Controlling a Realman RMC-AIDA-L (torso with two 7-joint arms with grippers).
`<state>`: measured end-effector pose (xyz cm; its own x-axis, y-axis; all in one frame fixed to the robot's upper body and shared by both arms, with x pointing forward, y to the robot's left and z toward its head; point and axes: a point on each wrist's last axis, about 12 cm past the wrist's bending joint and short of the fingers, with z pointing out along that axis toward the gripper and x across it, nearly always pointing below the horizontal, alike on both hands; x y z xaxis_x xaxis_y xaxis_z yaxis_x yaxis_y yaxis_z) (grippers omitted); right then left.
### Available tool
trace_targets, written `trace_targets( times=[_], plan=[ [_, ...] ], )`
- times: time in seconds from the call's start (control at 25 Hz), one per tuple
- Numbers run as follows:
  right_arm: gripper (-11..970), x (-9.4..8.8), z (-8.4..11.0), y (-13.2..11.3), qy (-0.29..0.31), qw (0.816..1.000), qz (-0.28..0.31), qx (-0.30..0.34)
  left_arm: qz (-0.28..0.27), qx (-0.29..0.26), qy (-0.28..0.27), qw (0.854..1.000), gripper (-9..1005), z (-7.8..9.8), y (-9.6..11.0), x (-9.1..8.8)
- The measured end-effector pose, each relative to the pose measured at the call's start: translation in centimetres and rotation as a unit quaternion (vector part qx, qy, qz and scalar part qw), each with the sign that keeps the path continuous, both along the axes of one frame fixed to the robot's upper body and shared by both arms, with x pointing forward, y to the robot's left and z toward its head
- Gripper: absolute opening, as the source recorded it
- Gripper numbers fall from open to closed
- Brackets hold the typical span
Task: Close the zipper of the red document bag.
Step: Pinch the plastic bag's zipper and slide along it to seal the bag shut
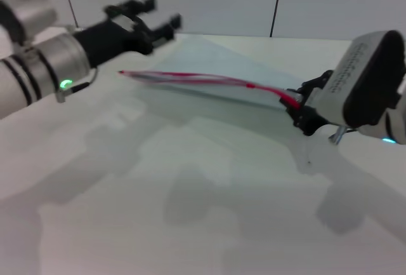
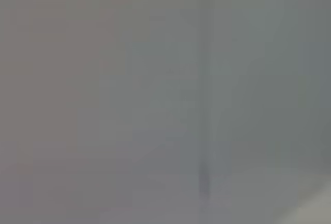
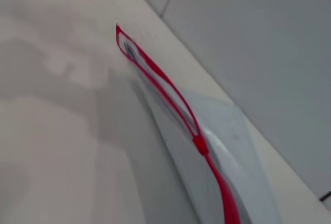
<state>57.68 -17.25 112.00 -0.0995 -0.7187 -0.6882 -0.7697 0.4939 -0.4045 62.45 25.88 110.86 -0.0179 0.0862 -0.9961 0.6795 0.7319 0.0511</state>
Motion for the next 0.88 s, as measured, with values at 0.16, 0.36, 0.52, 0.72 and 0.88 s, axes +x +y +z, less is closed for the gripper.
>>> trace_targets(
  times=[0.16,0.36,0.52,0.72,0.88],
  plan=[
    [132,0.0,0.5,-0.3,-0.005,1.000,-0.003,0.003,-0.074,0.064,0.021,0.995,606,1.0,-1.9,0.5],
    [76,0.0,0.5,-0.2,-0.003,1.000,0.000,0.001,-0.154,0.148,0.033,0.976,605,2.1,-4.5,0.6],
    [52,-0.2,0.6,0.2,0.005,1.000,0.011,-0.001,-0.191,0.197,0.041,0.961,604,2.4,-6.2,0.7],
    [51,-0.2,0.8,0.6,0.008,1.000,0.019,-0.002,-0.218,0.242,0.022,0.945,603,3.0,-7.8,0.6],
    [51,-0.2,0.8,0.8,0.010,1.000,0.021,-0.002,-0.224,0.252,0.014,0.941,602,3.4,-8.0,0.6]
  ],
)
